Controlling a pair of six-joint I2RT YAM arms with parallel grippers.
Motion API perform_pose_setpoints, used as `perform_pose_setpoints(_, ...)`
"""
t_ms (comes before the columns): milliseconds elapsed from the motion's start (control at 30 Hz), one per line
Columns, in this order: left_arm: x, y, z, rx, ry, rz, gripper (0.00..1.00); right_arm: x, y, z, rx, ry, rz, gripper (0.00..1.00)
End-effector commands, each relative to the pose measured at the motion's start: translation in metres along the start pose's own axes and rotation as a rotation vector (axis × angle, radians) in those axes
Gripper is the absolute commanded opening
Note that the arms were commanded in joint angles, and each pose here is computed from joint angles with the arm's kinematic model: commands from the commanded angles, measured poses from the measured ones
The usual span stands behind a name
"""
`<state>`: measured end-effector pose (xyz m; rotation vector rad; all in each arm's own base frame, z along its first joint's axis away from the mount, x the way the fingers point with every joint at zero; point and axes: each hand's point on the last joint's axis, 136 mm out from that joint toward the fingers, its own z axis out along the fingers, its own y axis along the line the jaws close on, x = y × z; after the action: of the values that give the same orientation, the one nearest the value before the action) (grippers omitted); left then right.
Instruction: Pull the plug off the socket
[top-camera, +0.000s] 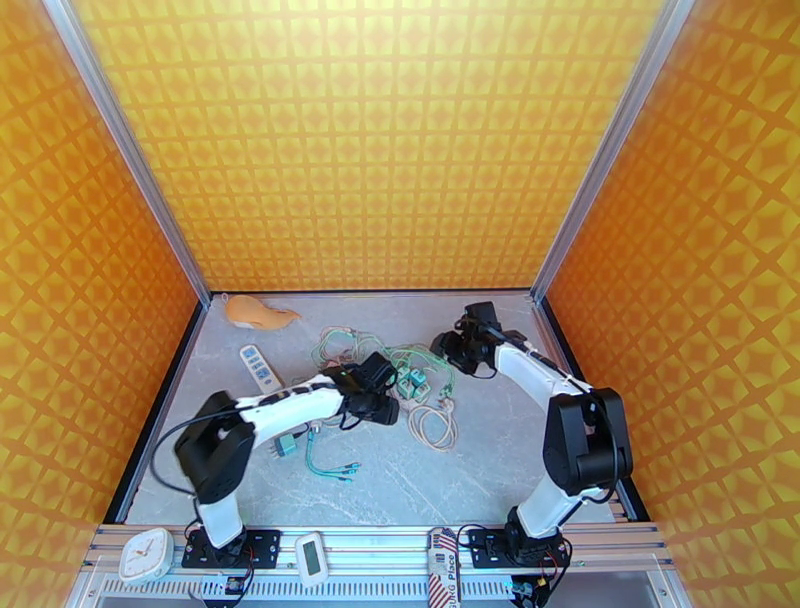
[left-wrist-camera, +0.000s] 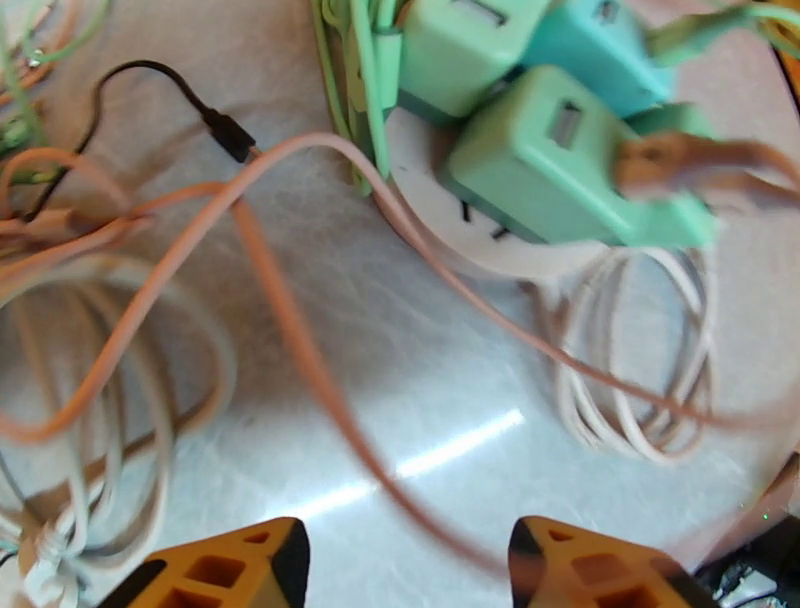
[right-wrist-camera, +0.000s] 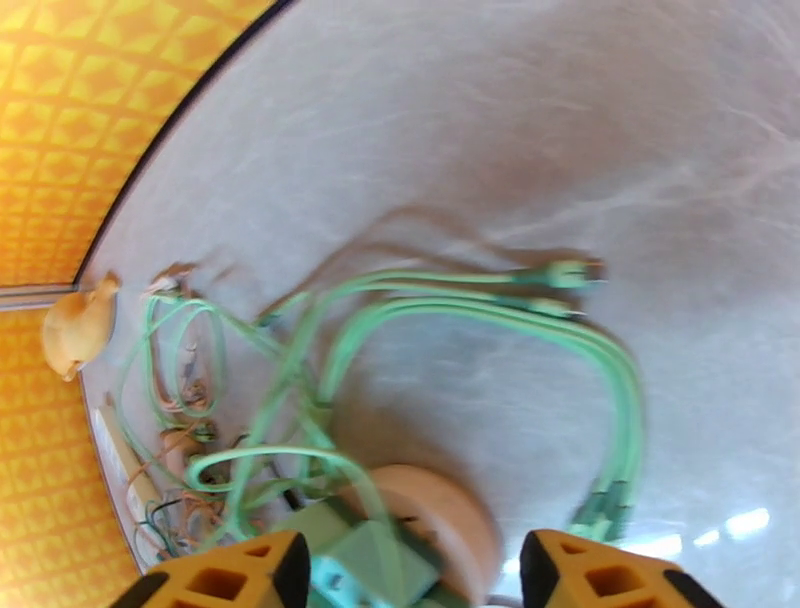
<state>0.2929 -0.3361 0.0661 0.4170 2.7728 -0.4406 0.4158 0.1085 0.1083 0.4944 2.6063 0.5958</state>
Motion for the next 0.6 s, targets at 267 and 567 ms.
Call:
perform_pose_setpoints(267,-0.039,0.037,0.026,-0.043,-0.014,-0.114,0.51,0.061,-0.014,0.036,0.000,0.183,-0.054,0.48)
perform_pose_setpoints(567,-0.073,0.076,0.032,-0.089,-0.027,-0.132,0.52,0.102,0.018,0.043,-0.068,0.246,-0.047,0.49)
